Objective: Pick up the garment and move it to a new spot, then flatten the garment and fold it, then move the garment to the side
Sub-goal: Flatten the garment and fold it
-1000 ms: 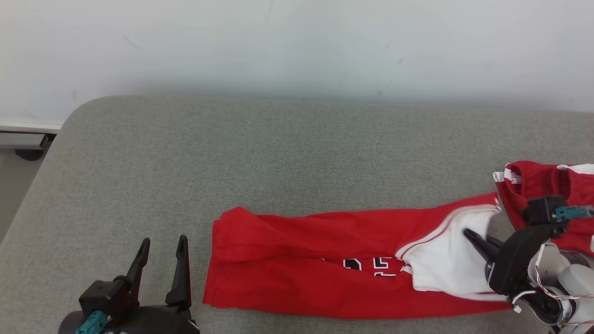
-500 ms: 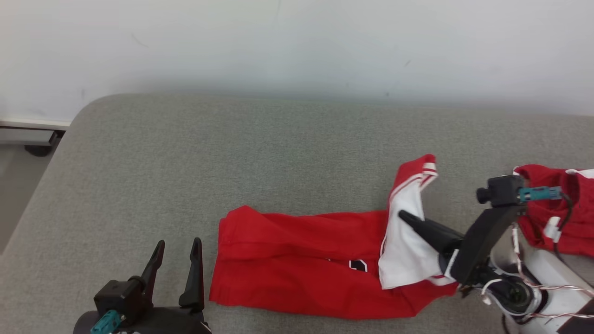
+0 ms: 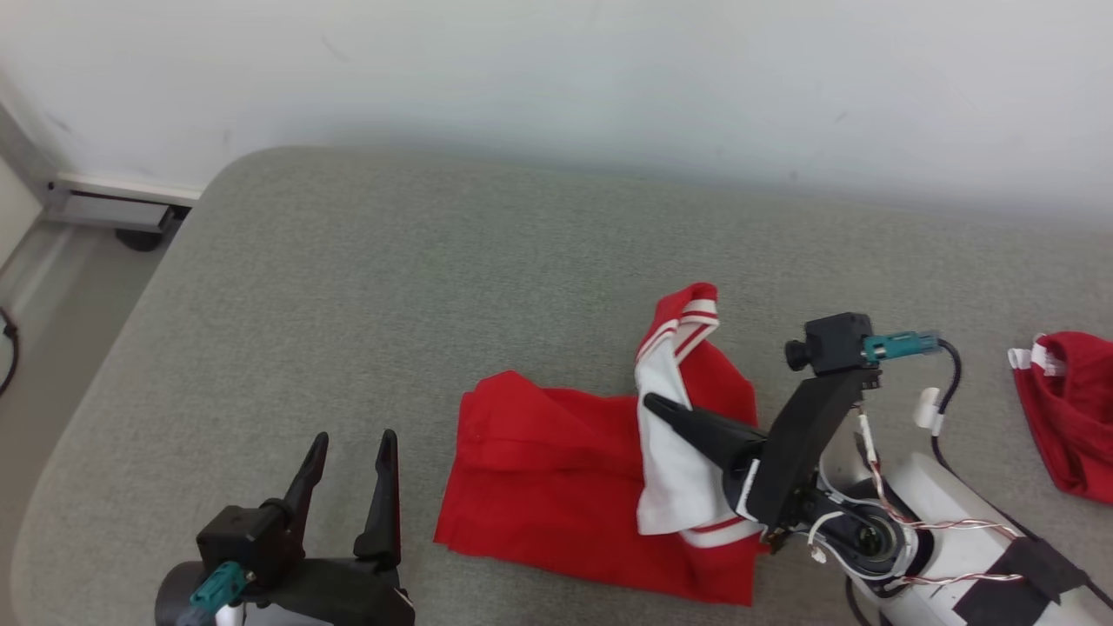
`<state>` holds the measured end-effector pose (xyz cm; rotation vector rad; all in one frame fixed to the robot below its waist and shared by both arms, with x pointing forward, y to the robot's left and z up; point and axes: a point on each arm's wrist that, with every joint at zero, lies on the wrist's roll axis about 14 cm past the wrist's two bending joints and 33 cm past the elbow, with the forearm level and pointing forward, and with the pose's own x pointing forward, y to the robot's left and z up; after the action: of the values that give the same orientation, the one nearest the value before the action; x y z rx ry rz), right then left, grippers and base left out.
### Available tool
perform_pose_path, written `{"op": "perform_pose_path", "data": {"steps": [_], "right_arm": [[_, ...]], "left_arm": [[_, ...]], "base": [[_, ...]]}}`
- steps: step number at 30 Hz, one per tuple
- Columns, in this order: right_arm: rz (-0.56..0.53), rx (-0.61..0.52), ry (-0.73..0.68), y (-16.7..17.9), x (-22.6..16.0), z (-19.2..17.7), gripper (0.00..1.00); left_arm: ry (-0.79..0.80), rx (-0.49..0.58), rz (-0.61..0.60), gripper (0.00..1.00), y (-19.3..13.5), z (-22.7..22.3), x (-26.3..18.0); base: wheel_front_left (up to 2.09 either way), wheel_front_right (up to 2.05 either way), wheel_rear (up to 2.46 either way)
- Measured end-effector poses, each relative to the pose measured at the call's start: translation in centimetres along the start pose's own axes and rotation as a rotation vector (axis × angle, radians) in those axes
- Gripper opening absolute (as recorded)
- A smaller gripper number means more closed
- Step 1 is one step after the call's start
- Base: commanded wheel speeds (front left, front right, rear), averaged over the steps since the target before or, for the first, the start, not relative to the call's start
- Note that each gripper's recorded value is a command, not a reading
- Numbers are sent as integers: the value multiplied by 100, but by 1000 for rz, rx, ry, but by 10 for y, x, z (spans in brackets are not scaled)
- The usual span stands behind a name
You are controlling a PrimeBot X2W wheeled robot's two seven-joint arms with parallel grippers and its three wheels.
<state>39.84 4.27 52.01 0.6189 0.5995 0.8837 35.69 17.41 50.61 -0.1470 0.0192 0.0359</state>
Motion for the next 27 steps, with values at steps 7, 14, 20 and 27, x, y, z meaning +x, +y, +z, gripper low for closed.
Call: {"op": "perform_pose_path", "data": {"steps": [7, 14, 20, 27], "right_arm": [[11, 23, 54, 13, 27, -12, 0], [6, 64, 124, 25, 55, -37, 0], [-43, 56, 143, 19, 69, -42, 0], [-72, 44, 156, 16, 82, -49, 7]], "left_arm": [[9, -8, 36, 100, 8, -3, -7], [3, -6, 69, 100, 17, 0, -10], [9, -9, 83, 100, 22, -2, -13], [17, -13, 104, 100, 27, -5, -16]], "base": [[0, 0, 0], [0, 0, 0], [0, 0, 0], [0, 0, 0]]}}
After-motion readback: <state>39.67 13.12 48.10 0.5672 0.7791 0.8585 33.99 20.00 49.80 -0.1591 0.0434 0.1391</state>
